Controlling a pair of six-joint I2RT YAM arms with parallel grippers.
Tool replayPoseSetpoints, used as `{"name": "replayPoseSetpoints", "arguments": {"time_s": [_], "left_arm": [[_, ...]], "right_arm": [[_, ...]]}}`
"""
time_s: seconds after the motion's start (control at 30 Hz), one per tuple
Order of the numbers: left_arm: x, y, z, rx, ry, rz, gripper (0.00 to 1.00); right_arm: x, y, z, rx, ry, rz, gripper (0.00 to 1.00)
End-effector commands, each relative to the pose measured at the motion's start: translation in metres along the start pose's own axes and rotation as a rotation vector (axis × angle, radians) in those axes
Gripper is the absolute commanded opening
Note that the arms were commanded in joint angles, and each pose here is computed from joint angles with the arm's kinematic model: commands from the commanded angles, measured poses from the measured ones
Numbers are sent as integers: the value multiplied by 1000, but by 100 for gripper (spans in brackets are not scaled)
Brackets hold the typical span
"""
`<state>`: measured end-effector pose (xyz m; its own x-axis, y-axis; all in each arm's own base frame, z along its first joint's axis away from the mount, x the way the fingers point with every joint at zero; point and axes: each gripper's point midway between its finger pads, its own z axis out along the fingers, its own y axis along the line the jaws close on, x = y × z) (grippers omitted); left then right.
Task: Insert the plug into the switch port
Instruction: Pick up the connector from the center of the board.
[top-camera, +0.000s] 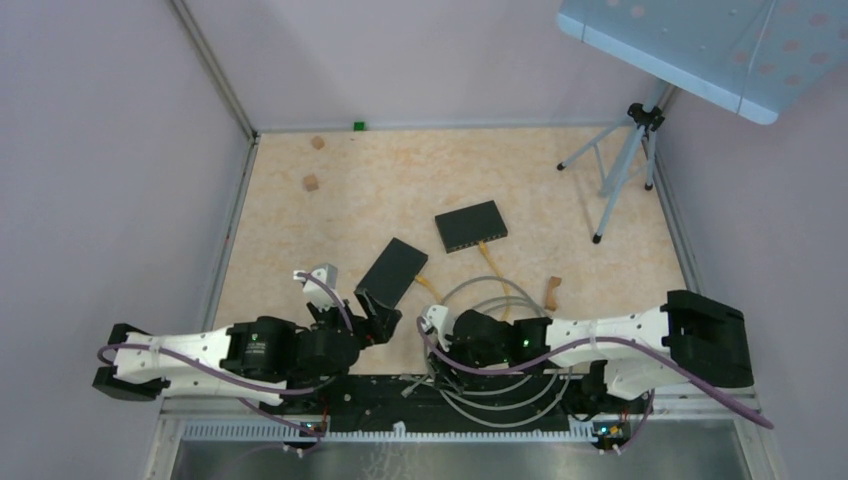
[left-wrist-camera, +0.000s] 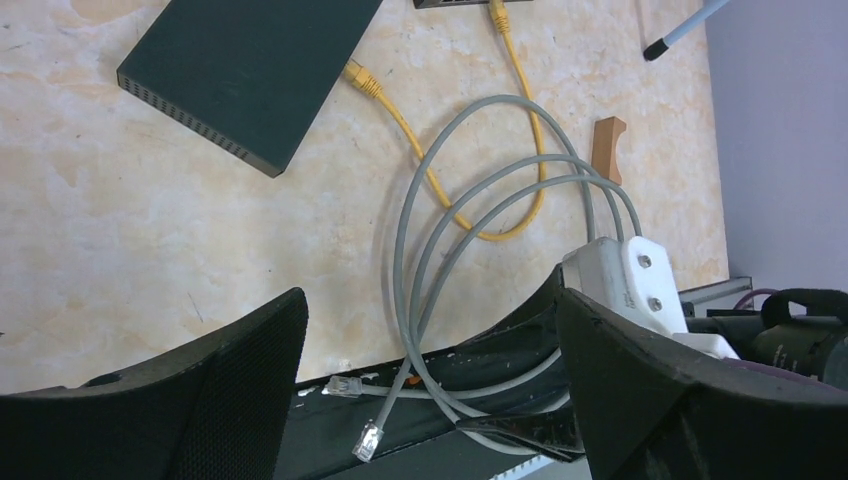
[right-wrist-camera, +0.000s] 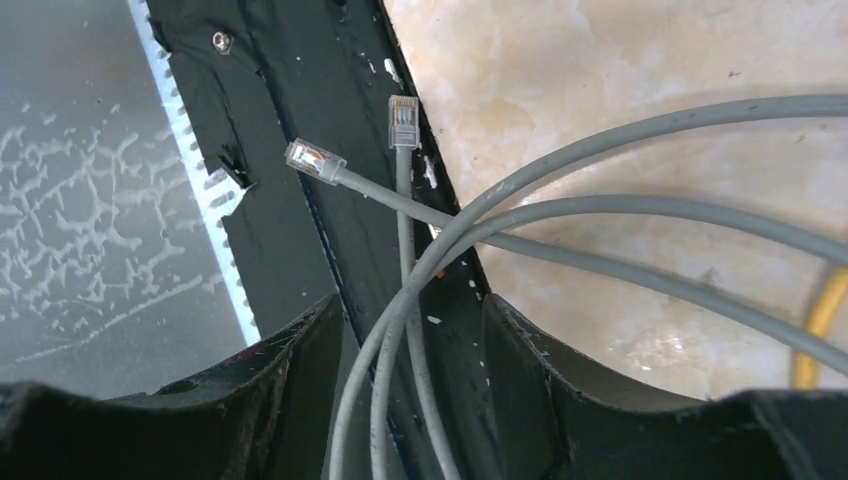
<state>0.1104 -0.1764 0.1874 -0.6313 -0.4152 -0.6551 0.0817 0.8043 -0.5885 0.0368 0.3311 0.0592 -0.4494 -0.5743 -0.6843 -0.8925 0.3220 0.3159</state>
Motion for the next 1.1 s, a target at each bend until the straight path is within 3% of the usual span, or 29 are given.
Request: {"name": "replayPoseSetpoints", "arguments": {"time_s": [0.0,0.23,0.43,0.47,0.5,0.83,1.07], "left_arm": [[-12,-4,0,7,-52,-41,96],[-15,-5,-2,16,-56,-53,96],[-15,-3,-2,25,-59,-79,96],[-16,-3,-2,27,-62,-81,96],[-17,-3,-2,27,-66,-81,96],[-28,-30,-6,102,-94,27,97],[-40,-80,-14,321,-153,73,98]], "right_arm": [[-5,10,12,20,-34,106,53],[30,3,40,108,111,125,55],[40,-9,40,210,148,97,9],[36,-10,37,218,126,100,1],[32,-12,32,231,100,115,0],[-48,-17,-56,218,-344,169,0],[-82,-42,-124,290,-616,216,0]]}}
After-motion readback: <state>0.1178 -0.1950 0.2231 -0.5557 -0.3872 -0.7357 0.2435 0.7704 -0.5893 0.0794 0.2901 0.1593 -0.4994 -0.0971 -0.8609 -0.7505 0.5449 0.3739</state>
